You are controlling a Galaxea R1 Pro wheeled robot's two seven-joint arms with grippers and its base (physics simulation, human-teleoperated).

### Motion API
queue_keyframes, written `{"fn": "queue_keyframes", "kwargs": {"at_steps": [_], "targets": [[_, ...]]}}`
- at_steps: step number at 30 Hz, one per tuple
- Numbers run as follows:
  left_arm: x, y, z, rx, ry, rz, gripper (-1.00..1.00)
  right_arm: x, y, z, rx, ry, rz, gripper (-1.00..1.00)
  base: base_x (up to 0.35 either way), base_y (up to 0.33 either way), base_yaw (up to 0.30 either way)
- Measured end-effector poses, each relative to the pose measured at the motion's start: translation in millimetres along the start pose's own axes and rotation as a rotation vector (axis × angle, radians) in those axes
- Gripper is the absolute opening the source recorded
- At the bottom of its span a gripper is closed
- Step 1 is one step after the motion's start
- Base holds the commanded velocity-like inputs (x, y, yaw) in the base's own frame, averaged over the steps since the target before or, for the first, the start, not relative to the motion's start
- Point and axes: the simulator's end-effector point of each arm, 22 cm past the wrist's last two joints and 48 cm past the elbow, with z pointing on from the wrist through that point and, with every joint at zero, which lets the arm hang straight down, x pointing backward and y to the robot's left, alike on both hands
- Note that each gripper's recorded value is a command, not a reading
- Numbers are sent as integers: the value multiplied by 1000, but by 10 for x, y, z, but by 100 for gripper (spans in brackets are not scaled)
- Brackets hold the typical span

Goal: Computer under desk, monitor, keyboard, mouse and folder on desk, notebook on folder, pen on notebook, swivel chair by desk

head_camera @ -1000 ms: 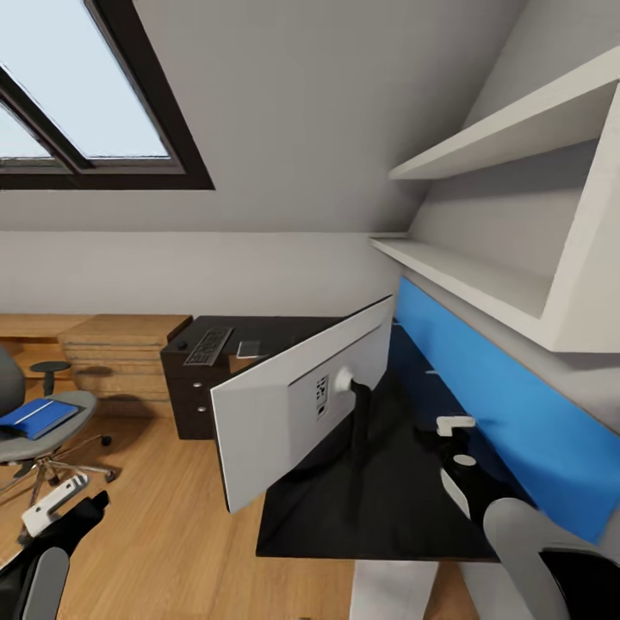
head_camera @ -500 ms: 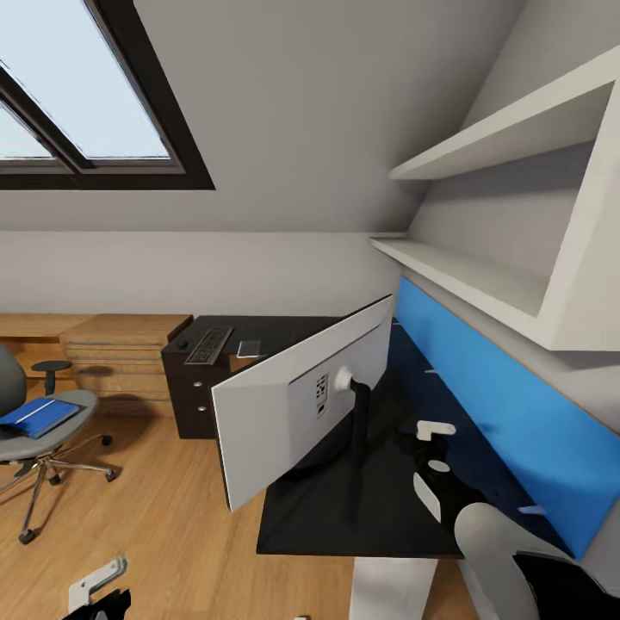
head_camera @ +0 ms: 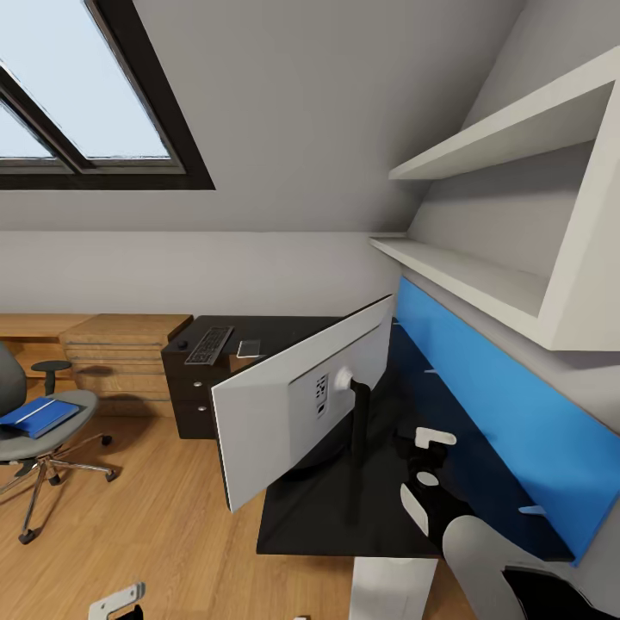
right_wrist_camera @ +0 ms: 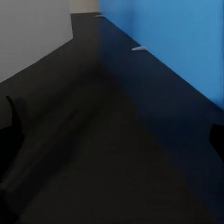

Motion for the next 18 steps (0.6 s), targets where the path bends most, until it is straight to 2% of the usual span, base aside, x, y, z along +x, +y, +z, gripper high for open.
{"fn": "queue_keyframes", "kwargs": {"at_steps": [10, 18], "targets": [[-2, -5, 0, 1, -4, 4, 100, -7, -16, 2, 5, -4, 4, 100, -16, 0, -6], [51, -19, -5, 4, 7, 6, 100, -34, -15, -5, 4, -7, 5, 100, -266, 0, -168]]}}
